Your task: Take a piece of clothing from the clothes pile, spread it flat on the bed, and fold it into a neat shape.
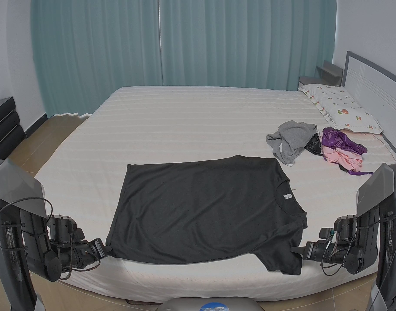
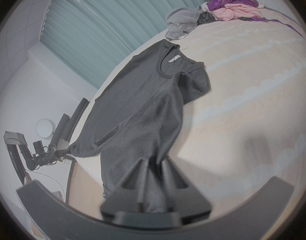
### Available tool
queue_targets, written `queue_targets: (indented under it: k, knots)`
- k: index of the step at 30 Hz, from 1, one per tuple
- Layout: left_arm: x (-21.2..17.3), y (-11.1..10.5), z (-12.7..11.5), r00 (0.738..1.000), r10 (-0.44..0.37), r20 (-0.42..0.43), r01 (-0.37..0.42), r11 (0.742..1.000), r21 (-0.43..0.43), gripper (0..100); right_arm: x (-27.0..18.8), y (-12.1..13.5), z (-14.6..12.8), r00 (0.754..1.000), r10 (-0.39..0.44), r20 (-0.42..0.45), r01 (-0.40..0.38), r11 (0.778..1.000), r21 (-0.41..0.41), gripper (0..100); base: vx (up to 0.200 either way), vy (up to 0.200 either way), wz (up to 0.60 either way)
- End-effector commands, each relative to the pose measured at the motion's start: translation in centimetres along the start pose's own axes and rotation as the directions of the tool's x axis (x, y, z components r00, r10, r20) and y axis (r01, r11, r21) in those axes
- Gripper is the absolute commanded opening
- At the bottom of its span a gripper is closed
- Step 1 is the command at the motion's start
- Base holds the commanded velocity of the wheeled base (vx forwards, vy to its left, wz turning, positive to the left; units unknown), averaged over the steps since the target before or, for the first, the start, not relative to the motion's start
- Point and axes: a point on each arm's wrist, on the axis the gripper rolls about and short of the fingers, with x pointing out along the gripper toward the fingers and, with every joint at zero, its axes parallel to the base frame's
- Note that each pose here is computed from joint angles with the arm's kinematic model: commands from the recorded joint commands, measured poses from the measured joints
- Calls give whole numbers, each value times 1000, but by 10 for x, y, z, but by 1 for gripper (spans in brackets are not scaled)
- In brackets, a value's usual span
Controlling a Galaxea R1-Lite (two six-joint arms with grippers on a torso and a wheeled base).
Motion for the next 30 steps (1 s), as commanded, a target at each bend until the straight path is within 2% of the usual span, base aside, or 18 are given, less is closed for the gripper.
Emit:
queue_targets:
  k: [1, 7, 13, 18, 21, 25, 30]
  knots:
    - [0, 0, 0, 1000, 0, 2, 0, 1000, 0, 0, -8, -4, 2, 1000, -13, 22, 13, 1000, 19, 0, 0, 0, 0]
    - [-4, -1, 1, 1000, 4, 9, -4, 1000, 5, 0, -28, -7, 0, 999, -35, 20, 33, 997, 64, 0, 0, 0, 0]
    - [-6, 0, 0, 1000, 9, 7, -9, 1000, 14, 0, -52, 6, -10, 999, 31, -37, -28, 996, 85, 0, 0, 0, 0]
    - [-12, 0, -3, 1000, 17, -1, -17, 998, 57, 0, -55, -2, -10, 999, 4, -36, 0, 993, 121, 0, 0, 0, 0]
    - [-13, 2, -5, 1000, 26, -9, -25, 996, 84, 0, -59, -5, -13, 997, -14, -70, 24, 990, 140, 0, 0, 0, 0]
    - [-15, 3, -6, 999, 34, -12, -32, 995, 94, 0, -63, -5, -16, 994, -22, -107, 35, 992, 118, 0, 0, 0, 0]
    - [-21, 6, -13, 998, 51, -41, -44, 987, 155, 0, -76, -5, -17, 989, -42, -145, 54, 996, 75, 0, 0, 0, 0]
